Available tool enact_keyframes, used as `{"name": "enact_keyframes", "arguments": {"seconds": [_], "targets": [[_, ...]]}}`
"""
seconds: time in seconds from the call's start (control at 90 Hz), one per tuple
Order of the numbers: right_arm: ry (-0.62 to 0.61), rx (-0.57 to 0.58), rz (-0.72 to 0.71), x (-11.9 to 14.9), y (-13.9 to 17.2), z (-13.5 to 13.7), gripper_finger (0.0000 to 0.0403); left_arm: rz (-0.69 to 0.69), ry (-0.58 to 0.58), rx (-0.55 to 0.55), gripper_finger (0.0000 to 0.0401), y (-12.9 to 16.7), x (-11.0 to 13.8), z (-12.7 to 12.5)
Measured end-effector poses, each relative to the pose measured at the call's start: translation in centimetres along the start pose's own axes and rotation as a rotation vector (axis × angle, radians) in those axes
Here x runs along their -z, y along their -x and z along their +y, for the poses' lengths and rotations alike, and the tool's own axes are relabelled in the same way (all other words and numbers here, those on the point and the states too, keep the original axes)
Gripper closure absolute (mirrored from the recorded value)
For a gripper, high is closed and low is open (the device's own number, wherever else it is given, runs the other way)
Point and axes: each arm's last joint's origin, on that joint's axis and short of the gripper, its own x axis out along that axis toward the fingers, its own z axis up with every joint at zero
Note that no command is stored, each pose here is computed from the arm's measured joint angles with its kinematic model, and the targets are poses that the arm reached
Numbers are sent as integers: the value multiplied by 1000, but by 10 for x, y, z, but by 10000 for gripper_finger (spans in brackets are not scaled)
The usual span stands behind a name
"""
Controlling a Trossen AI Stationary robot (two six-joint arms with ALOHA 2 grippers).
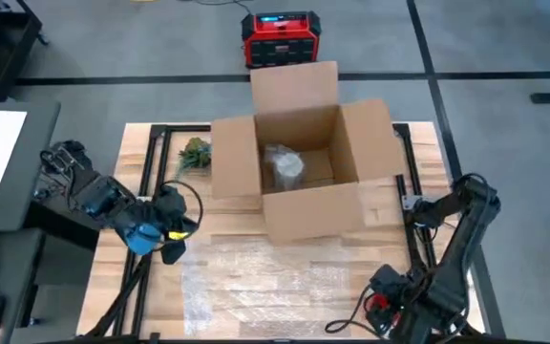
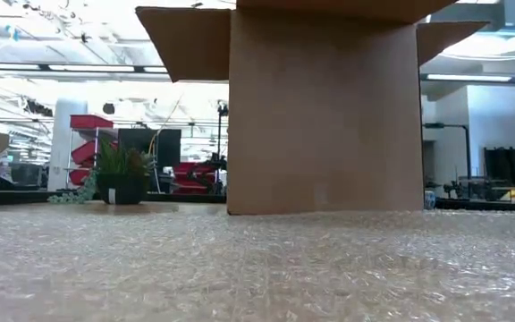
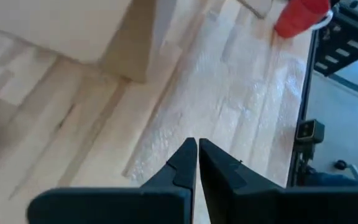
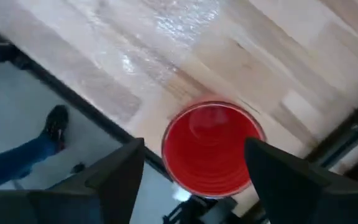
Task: Wrap mug
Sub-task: Wrap the red mug in the bubble wrap
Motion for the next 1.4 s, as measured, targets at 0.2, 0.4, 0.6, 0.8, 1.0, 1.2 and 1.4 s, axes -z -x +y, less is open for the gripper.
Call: {"name": "enact_keyframes", "arguments": {"seconds": [0.2, 0.4, 0.6, 0.8, 1.0, 1.2, 1.4], "targets": [[-89, 79, 42, 16, -28, 11, 138, 42, 2, -4, 401, -17, 26, -6], [-109, 92, 43, 23, -33, 11, 138, 44, 8, 27, 401, -23, 36, -10], [-106, 138, 65, 31, -54, -7, 141, 5, -26, 54, 401, -22, 35, -14], [-136, 25, 157, 32, -64, -14, 143, 2, -29, 51, 401, -22, 35, -14], [-130, 33, 149, 26, -66, -13, 143, 1, -16, 58, 401, -21, 35, -15], [-59, 30, 156, 11, -67, -8, 143, 1, -19, 59, 401, -21, 35, -15], [-64, -44, 187, -2, -50, -1, 143, 1, -27, 59, 401, -21, 35, -15]]}}
